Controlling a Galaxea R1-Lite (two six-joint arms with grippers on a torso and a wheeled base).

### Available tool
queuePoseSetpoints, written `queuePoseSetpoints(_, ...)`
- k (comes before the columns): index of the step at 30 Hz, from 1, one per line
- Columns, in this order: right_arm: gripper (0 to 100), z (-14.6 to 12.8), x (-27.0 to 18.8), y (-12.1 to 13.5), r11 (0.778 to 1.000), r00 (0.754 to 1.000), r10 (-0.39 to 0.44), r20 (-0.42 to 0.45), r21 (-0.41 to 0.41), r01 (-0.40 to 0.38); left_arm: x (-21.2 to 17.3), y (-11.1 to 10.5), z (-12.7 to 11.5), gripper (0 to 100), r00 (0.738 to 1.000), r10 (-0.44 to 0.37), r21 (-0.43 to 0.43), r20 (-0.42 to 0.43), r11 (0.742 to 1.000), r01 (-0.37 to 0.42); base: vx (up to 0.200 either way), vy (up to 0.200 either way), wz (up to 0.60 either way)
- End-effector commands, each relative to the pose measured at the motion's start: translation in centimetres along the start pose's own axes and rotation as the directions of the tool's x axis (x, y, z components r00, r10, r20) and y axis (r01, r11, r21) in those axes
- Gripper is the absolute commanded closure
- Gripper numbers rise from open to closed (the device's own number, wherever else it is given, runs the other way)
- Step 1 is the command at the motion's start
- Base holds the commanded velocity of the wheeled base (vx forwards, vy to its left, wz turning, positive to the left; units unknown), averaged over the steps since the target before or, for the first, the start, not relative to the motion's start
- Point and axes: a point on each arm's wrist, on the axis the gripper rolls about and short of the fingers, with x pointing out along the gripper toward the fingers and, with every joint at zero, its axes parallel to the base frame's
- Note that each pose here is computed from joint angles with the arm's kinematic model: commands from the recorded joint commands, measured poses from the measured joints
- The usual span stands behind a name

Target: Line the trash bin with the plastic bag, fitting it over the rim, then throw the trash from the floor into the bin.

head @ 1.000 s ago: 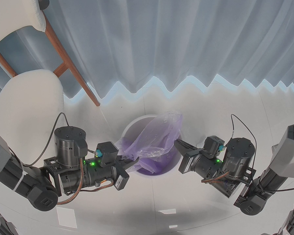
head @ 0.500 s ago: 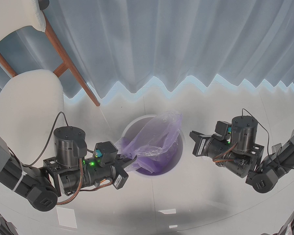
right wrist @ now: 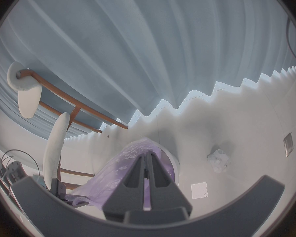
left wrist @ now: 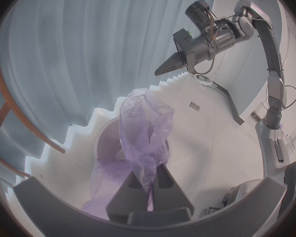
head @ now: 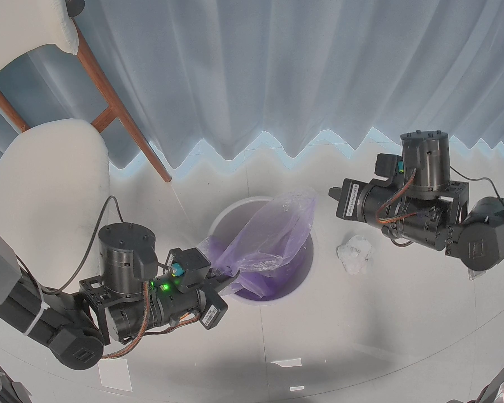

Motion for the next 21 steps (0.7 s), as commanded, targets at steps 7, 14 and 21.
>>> queuePoseSetpoints(7,100,2.2,-1.1,1.1,1.0,1.0,0.001,-0.012,0.001,-0.001,0.0,-0.4,0.1,100,1.0,-0.009,0.031,0.001,0.999,0.008,0.0,0.0,0.0)
queuePoseSetpoints(14,100,2.0,-1.1,2.1,1.0,0.998,0.009,-0.063,-0.016,-0.01,0.0,-0.4,0.2,100,1.0,-0.006,0.033,0.005,0.999,0.006,0.0,0.0,0.0)
queuePoseSetpoints(21,0,1.0,-1.3,2.5,0.999,0.991,-0.005,-0.134,-0.038,0.0,0.1,-0.3,0.2,100,1.0,-0.006,0.04,0.005,0.999,0.005,0.0,0.0,0.0)
